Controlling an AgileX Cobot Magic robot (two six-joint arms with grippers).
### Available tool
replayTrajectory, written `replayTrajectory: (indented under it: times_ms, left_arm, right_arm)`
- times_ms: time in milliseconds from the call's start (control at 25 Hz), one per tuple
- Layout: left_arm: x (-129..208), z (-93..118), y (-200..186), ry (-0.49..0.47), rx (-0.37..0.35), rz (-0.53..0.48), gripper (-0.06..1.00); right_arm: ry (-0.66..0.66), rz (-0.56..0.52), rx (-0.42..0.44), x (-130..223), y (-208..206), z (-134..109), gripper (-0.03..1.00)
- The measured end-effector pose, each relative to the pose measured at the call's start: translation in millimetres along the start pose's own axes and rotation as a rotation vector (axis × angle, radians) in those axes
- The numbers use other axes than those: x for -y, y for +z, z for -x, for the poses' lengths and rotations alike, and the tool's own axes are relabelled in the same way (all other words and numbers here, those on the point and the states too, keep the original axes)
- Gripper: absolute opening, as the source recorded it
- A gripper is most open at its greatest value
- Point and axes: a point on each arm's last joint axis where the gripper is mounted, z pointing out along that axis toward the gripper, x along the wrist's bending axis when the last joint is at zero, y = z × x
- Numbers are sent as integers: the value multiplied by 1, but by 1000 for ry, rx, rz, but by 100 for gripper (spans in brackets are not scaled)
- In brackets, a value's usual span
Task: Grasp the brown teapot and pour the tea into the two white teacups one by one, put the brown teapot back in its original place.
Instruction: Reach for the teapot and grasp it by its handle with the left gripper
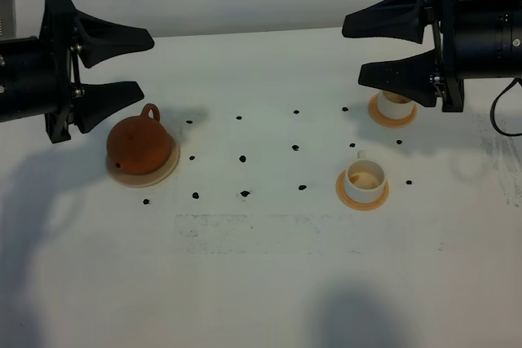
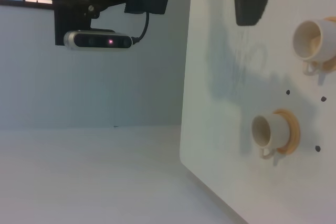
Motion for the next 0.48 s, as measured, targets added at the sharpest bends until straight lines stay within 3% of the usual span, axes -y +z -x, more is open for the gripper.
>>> replayTrajectory:
  times_ms: [480]
  left_arm:
    - [0,0,0,0,0,0,67]
  right_arm:
    - [0,0,0,0,0,0,59]
